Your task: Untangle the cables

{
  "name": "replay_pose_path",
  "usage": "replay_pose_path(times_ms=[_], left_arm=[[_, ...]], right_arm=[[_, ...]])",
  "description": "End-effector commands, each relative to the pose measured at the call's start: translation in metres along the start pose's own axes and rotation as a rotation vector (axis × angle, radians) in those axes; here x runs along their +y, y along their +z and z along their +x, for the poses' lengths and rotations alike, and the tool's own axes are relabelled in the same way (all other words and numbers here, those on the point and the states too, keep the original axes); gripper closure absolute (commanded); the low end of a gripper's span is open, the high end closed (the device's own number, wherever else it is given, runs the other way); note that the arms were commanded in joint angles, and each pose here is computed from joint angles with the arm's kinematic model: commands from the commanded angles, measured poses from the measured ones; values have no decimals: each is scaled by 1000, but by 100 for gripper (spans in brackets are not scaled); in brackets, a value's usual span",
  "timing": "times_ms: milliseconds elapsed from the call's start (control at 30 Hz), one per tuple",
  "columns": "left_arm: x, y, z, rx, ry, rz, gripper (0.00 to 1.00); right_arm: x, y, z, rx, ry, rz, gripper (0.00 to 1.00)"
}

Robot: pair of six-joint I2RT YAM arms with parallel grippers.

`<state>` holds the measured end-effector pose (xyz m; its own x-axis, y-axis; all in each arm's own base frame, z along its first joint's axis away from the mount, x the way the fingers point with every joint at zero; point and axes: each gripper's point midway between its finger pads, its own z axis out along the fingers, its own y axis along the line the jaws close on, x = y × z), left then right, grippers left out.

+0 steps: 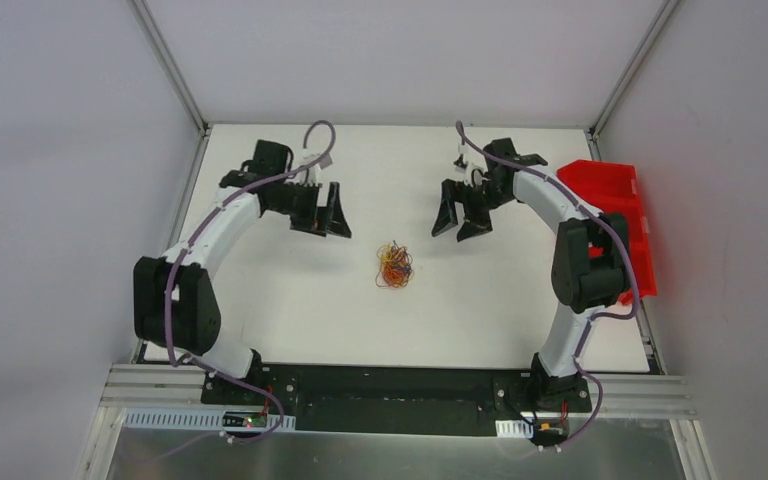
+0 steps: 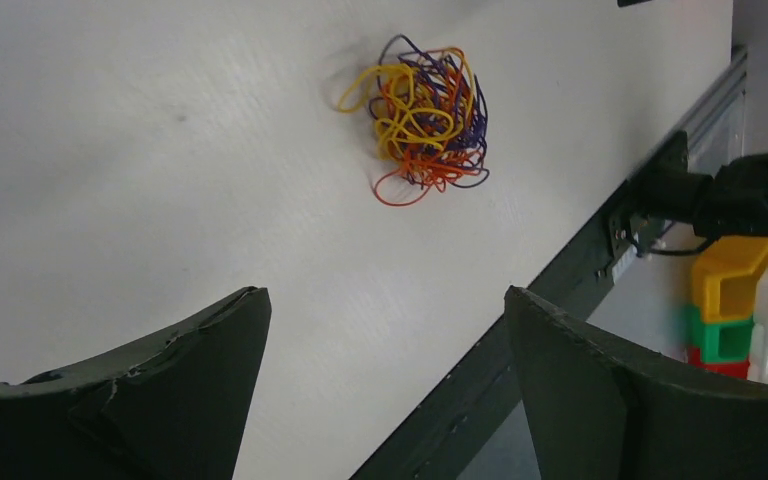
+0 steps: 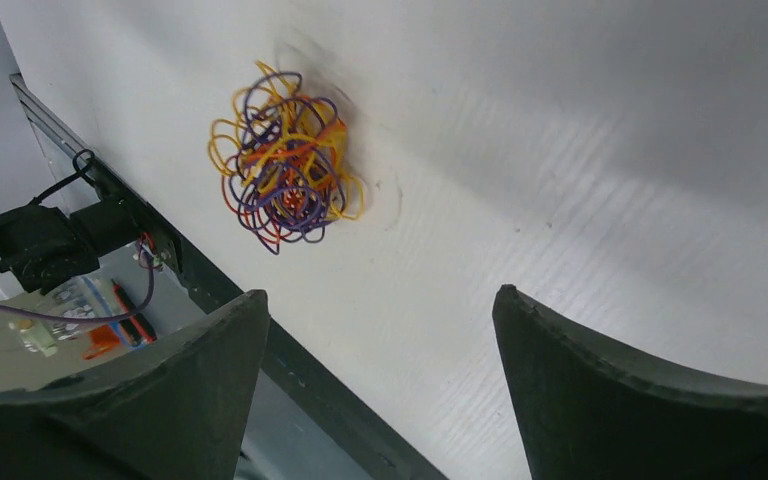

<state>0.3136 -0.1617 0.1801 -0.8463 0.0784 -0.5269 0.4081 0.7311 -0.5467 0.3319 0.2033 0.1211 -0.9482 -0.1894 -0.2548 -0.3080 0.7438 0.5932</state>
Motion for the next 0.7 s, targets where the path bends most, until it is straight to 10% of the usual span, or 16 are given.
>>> replay_pose_path(times_ms=[0,667], left_arm=[[-34,49,34,135,-51,204,15],[-54,176,80,276,-222,377,40]], right_arm=[[20,16,25,44,84,-104,18],[39,115,38,140,242,-200,47]])
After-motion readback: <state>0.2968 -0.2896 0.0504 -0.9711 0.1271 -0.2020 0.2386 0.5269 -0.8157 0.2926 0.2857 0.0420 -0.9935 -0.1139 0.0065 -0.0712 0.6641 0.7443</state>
